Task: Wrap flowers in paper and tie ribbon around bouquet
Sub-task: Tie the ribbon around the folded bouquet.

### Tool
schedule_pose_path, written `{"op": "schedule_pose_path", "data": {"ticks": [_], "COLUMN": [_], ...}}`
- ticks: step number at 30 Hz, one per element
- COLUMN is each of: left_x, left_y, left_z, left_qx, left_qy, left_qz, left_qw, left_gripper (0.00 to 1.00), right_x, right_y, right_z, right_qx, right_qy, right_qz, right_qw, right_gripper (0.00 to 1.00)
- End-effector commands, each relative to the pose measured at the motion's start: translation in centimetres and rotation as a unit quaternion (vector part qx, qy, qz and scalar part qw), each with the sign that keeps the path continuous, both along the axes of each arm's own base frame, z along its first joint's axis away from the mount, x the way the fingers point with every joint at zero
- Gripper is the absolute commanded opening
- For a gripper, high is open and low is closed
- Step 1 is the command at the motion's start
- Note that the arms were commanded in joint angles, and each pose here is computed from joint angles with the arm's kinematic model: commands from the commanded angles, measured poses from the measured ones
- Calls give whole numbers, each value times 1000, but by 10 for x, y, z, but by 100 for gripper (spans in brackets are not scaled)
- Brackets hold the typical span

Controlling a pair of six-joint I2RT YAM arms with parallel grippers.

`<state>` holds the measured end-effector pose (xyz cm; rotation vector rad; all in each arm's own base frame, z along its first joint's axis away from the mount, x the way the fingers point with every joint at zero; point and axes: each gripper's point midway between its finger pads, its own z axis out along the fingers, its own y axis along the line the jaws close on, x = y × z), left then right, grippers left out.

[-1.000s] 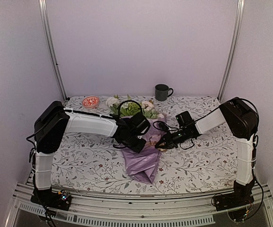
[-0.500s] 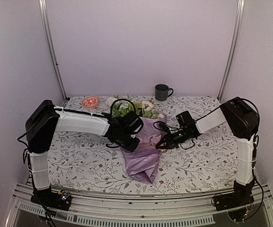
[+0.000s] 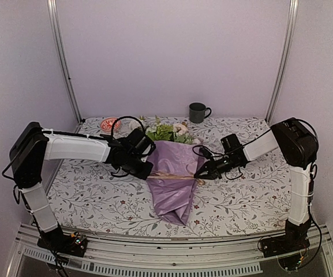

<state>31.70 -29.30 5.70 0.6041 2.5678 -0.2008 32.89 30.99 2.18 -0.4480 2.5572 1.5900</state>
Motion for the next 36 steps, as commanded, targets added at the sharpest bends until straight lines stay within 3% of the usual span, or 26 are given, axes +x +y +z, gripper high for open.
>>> {"op": "schedule_pose_path", "data": {"ticks": [1,11,18,32,36], "left_x": [2,5,5,5,-10], "left_y": [9,24,21,29,16], "left_z": [9,21,46,40,33], "left_qx": [-43,-59,-118,-106,-97], "left_qy": [-3,-22,-76,-84,-79], "left_qz": [10,-2,-3,4,-53], "left_qw": [999,998,990,991,991], "left_gripper": [0,0,0,0,0], "right_x": [13,30,43,43,41], "right_y": [-17,-57,-88,-120,-119], "right_z": [29,28,32,23,20], "right_qx": [39,31,31,10,9], "right_qy": [-21,-18,-20,-9,-7], "right_qz": [-16,-69,-109,-151,-148], "right_qw": [999,997,993,988,989], "right_gripper": [0,0,0,0,0]}}
